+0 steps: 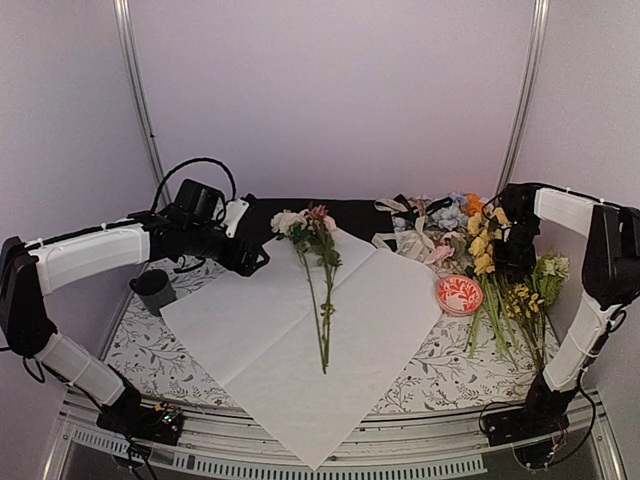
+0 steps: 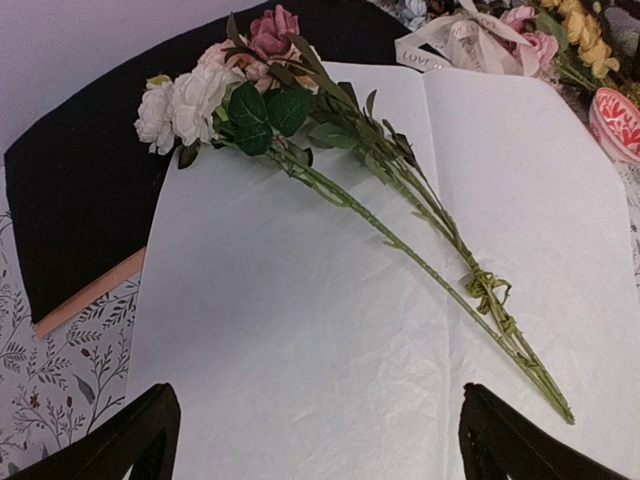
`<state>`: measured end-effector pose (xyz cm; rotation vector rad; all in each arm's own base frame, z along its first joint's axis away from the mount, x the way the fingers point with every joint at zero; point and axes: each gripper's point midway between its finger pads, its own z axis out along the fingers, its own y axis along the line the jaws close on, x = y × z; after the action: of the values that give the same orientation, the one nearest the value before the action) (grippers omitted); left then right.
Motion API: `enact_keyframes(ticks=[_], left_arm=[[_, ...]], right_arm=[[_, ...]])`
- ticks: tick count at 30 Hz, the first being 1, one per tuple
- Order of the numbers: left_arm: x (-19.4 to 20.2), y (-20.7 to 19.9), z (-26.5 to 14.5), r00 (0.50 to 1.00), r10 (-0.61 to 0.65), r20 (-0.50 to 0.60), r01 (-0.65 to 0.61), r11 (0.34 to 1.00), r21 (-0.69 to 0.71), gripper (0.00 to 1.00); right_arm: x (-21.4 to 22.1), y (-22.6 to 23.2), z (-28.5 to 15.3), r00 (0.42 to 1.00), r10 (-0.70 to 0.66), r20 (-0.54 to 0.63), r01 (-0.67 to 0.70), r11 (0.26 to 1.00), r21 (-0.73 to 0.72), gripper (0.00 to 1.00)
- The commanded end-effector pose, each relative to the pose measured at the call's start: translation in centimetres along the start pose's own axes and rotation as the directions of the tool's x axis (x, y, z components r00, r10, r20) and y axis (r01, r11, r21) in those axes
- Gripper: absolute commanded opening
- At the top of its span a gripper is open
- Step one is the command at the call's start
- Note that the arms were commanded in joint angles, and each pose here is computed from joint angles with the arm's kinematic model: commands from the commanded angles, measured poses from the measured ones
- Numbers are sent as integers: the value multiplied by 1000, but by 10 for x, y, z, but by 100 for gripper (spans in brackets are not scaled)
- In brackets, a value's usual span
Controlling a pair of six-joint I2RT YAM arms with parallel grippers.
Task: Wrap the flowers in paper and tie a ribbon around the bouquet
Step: Pick up the fake flower from the corner of the board.
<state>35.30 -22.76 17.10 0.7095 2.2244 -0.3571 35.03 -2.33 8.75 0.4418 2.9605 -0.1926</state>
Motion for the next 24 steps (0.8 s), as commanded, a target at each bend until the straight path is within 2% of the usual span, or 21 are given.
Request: enact_keyframes(ticks=[1, 5, 8, 10, 13, 14, 20, 22, 24], left_arm=[[6, -9, 2, 1000, 23, -18, -23, 1000, 17, 98], [9, -11, 3, 999, 24, -22, -24, 999, 21, 98], [8, -11, 3, 1000, 25, -19, -25, 999, 23, 98], [8, -12, 3, 999, 26, -20, -26, 999, 25, 98], [9, -12, 3, 999, 29, -20, -29, 999, 22, 98], [9, -11, 4, 999, 31, -20, -31, 999, 21, 98], [11, -10, 4, 999, 35, -25, -34, 999, 15, 98], [11, -10, 5, 999, 35, -25, -35, 999, 14, 98], [11, -10, 4, 999, 37, -24, -37, 999, 13, 98]], right_arm=[[-2, -6, 16, 1000, 1, -11, -1, 1000, 31, 39], [-3, -9, 20, 1000, -9, -11, 9, 999, 45, 40], [-2, -9, 24, 1000, -15, -14, 15, 999, 37, 36], [-2, -8, 26, 1000, -19, -18, 20, 999, 35, 29], [-4, -7, 24, 1000, -19, -10, 20, 999, 28, 13], [-5, -8, 23, 1000, -23, -4, 23, 999, 27, 11], [-5, -6, 25, 1000, -31, -4, 31, 999, 21, 18], [-3, -7, 30, 999, -33, -20, 34, 999, 34, 24], [-2, -7, 34, 999, -33, -28, 34, 999, 33, 24]])
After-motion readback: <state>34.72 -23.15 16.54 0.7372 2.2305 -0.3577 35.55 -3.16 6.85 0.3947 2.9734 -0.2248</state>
